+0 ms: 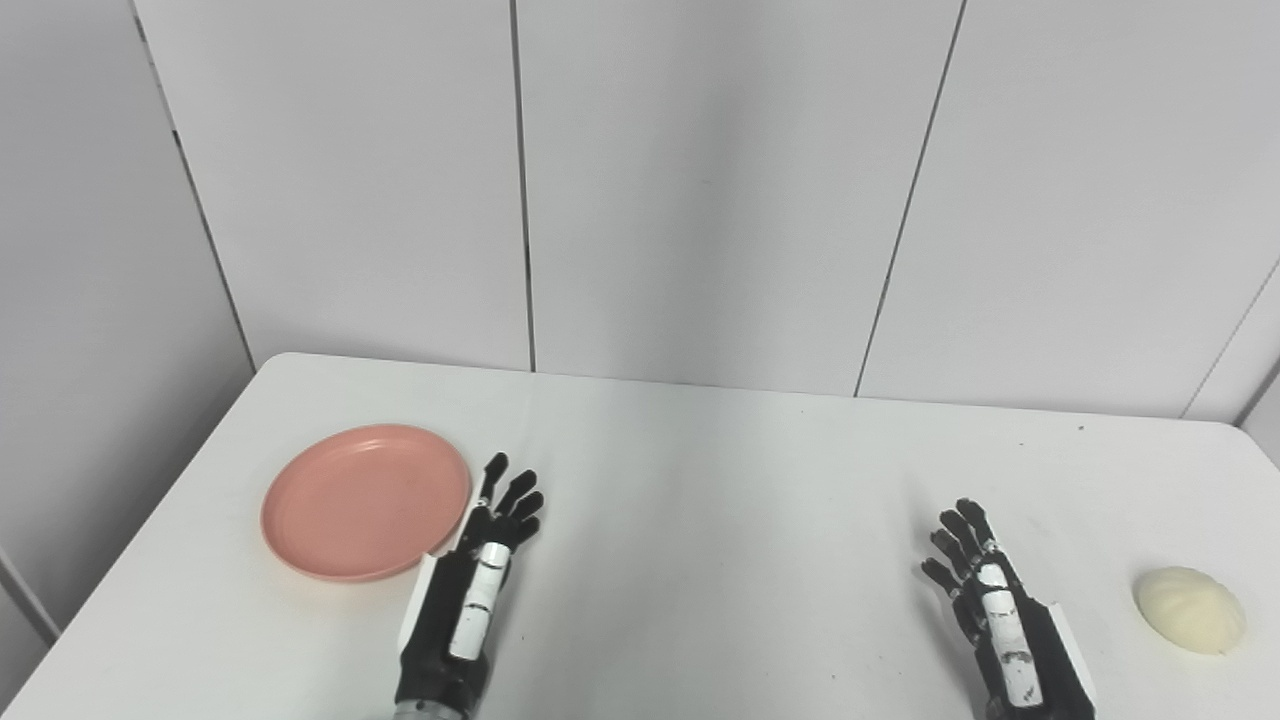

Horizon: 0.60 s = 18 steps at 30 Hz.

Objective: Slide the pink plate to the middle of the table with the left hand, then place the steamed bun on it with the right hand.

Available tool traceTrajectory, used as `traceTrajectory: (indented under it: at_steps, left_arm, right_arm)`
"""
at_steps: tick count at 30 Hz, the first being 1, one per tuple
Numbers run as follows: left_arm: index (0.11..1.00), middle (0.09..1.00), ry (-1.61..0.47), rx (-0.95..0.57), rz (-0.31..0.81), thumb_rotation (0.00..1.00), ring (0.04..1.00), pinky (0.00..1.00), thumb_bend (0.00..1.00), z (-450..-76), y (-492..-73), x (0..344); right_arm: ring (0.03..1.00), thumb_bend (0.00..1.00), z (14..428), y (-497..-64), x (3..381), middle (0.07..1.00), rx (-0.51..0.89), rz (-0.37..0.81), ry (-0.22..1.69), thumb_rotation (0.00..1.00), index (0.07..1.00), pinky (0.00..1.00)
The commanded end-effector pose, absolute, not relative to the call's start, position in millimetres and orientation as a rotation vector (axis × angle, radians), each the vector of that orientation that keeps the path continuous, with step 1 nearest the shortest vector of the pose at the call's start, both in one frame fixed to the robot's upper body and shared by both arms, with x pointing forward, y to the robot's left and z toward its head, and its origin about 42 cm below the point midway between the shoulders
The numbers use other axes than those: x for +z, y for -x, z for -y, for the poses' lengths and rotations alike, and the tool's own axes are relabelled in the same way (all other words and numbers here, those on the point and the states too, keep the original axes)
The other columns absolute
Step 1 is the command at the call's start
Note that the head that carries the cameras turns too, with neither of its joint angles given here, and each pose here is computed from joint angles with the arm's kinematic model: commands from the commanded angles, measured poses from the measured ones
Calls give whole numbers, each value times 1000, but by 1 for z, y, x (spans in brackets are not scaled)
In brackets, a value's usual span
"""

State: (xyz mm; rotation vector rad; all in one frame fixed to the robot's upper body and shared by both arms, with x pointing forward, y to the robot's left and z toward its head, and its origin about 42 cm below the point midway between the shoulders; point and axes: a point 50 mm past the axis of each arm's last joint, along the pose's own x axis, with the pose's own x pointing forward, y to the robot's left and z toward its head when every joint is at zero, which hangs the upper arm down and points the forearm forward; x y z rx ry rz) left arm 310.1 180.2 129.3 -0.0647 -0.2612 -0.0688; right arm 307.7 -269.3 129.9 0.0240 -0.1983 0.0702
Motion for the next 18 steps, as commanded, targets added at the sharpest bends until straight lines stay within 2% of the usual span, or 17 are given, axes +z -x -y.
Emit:
traceTrajectory:
  at_steps: [1, 3, 7, 11, 13, 18]
  left_arm:
    - [952, 890, 90, -45, 429, 881, 870, 854, 805, -182, -325, 164]
    - [949, 869, 59, -13, 506, 887, 855, 824, 844, -193, -333, 187]
    - [976, 882, 11, 9, 594, 894, 873, 833, 846, -215, -349, 222]
    - [926, 881, -22, 40, 629, 881, 865, 798, 898, -245, -369, 254]
    - [896, 841, -36, 53, 644, 851, 845, 776, 889, -258, -378, 262]
    - [872, 834, -75, 82, 635, 827, 847, 797, 888, -292, -396, 272]
  right_arm:
    - [952, 729, 264, -298, 113, 959, 62, 164, -55, 911, 963, 925]
    - [956, 722, 264, -299, 112, 962, 58, 162, -55, 910, 964, 936]
    - [950, 733, 263, -299, 112, 957, 53, 159, -57, 910, 960, 931]
    - [954, 726, 261, -298, 112, 962, 56, 153, -69, 908, 967, 935]
    - [950, 737, 260, -298, 112, 960, 56, 152, -71, 900, 963, 925]
    - [956, 732, 258, -298, 112, 964, 61, 157, -64, 900, 967, 930]
